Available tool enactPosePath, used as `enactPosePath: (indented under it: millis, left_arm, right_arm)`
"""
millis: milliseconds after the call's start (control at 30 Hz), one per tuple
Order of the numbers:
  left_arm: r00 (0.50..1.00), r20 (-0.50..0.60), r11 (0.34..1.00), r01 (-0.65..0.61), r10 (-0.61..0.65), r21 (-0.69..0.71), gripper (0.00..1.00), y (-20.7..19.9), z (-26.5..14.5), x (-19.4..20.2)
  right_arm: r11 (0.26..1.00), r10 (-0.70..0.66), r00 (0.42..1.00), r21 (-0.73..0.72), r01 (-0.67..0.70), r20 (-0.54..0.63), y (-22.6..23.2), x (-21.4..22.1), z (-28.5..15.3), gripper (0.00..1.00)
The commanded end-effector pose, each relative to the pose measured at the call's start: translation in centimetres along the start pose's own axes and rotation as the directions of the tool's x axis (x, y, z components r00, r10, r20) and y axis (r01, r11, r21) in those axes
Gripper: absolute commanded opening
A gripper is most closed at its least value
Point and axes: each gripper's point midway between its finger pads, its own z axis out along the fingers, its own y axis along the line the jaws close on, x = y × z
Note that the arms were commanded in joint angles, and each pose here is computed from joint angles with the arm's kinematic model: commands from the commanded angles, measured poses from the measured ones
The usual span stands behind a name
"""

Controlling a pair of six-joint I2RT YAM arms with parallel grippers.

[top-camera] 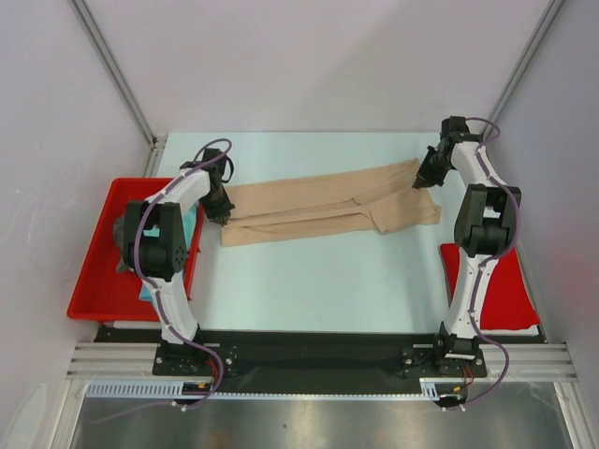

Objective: Fold and stack the t-shirts
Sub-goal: Fold the tshirt

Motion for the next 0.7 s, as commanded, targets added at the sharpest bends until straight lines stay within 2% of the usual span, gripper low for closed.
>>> enactPosePath:
  millis: [0,33,100,200,233,267,367,433,467,500,533,567,600,667]
  left_arm:
    - [0.998,0.051,1.000,-0.019,0.020,-0.023,0.05,0.4,-0.2,-1.8]
    - [0.998,0.052,0.999,-0.021,0.022,-0.028,0.08,0.5,-0.1,-1.8]
    - [0.997,0.063,0.999,-0.033,0.035,-0.037,0.25,0.6,-0.1,-2.2]
    - [0.992,0.098,0.996,-0.073,0.079,-0.056,0.42,0.7,-1.1,-2.9]
    - [0.989,0.121,0.995,-0.081,0.087,-0.051,0.48,0.5,-2.0,-3.2]
    - [0.982,0.165,0.996,-0.089,0.093,-0.031,0.61,0.2,-3.9,-3.7]
    - [0.955,0.261,0.989,-0.150,0.143,0.007,0.75,-1.2,-8.9,-3.6]
    - [0.943,0.281,0.978,-0.204,0.181,0.052,0.77,-2.4,-10.4,-2.7]
    - [0.934,0.293,0.968,-0.239,0.206,0.079,0.75,-3.4,-11.2,-1.8]
    - [0.931,0.302,0.963,-0.246,0.205,0.106,0.75,-3.7,-11.6,-1.1]
    - [0.937,0.279,0.950,-0.263,0.210,0.167,0.74,-4.7,-11.7,0.0]
    - [0.940,0.265,0.940,-0.272,0.214,0.205,0.70,-5.4,-11.7,0.9]
    - [0.945,0.247,0.932,-0.272,0.212,0.240,0.67,-5.9,-11.1,1.9]
    - [0.948,0.210,0.898,-0.298,0.239,0.325,0.59,-7.5,-10.6,3.7]
  right_arm:
    - [1.000,0.004,0.999,-0.020,-0.003,0.045,0.7,-1.9,-0.1,0.08]
    - [1.000,0.003,0.999,-0.024,-0.002,0.048,0.8,-2.2,-0.1,0.09]
    - [1.000,0.010,0.999,-0.027,-0.009,0.043,0.6,-2.4,0.5,0.19]
    - [1.000,-0.003,0.997,-0.006,0.003,0.078,0.3,-4.1,0.4,0.34]
    - [1.000,-0.023,0.995,0.012,0.022,0.100,0.1,-5.1,-0.3,0.36]
    - [0.999,-0.038,0.992,0.036,0.033,0.124,0.4,-6.2,-2.0,0.43]
    - [0.988,-0.109,0.984,0.128,0.090,0.143,0.6,-6.7,-5.0,0.48]
    - [0.985,-0.144,0.978,0.120,0.127,0.149,2.5,-5.5,-7.2,0.49]
    - [0.985,-0.160,0.977,0.092,0.148,0.142,4.6,-4.0,-6.9,0.50]
    - [0.984,-0.174,0.983,0.055,0.171,0.060,5.6,-0.3,-5.5,0.50]
    - [0.985,-0.175,0.982,0.018,0.174,0.072,6.9,1.1,-6.8,0.51]
    - [0.980,-0.190,0.977,-0.035,0.194,0.095,9.7,2.7,-6.7,0.51]
    - [0.981,-0.191,0.981,-0.041,0.191,0.020,9.1,6.1,-5.2,0.51]
    - [0.966,-0.230,0.972,-0.105,0.235,0.057,12.2,8.5,-6.0,0.50]
